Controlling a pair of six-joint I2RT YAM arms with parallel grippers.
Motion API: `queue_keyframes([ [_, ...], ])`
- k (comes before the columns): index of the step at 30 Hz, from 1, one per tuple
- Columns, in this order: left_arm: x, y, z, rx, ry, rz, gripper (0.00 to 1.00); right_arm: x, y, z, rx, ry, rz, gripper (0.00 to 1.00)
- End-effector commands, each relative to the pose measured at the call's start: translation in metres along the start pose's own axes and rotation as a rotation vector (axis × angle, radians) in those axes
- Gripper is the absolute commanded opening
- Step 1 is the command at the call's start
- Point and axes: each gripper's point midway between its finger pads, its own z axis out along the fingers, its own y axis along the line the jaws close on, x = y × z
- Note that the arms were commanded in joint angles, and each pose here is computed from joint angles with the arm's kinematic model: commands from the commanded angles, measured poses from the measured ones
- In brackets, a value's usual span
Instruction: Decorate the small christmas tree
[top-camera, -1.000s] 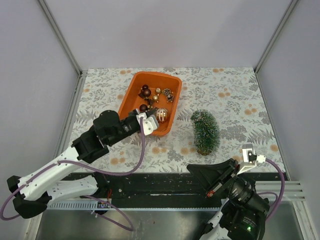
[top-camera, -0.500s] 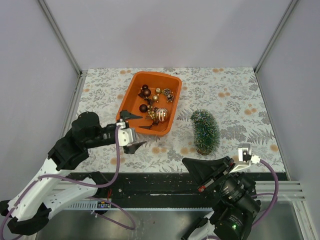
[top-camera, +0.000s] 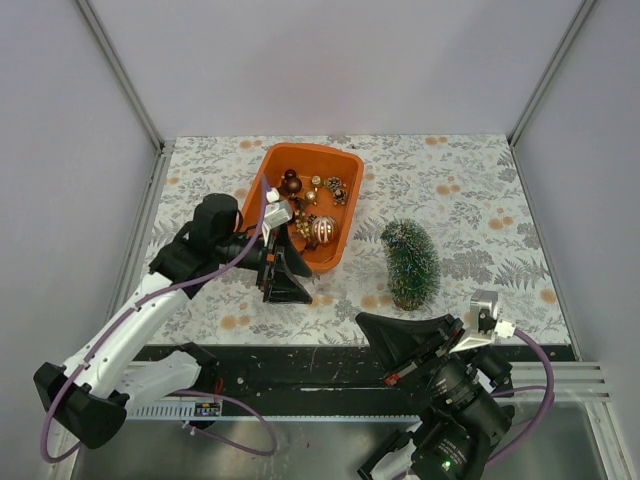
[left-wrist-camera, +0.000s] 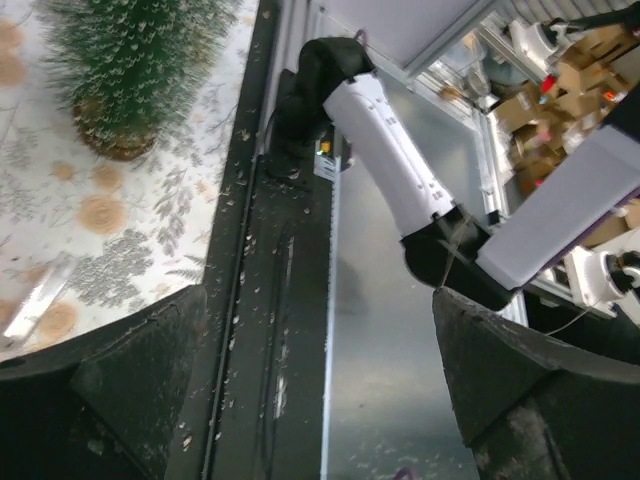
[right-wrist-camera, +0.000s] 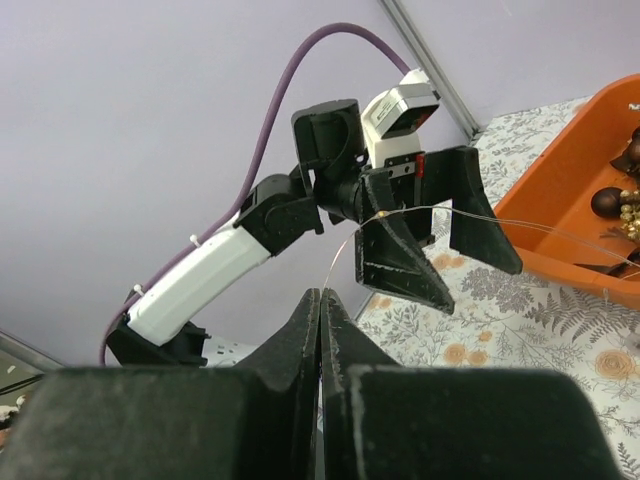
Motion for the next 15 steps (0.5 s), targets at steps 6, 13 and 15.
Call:
queue_keyframes([
  [6,-0.030,-0.051,-0.001,0.214,-0.139,0.075,0.99,-0.017,0.010,0.014,-0.032,-0.041,-0.019,0.00],
  [13,-0.011,-0.041,0.017,0.169,-0.134,0.073,0.99,-0.019,0.018,0.021,-0.047,-0.054,-0.021,0.00],
  [15,-0.015,-0.042,0.021,0.175,-0.148,0.079,0.99,-0.019,0.018,0.023,-0.049,-0.058,-0.018,0.00],
])
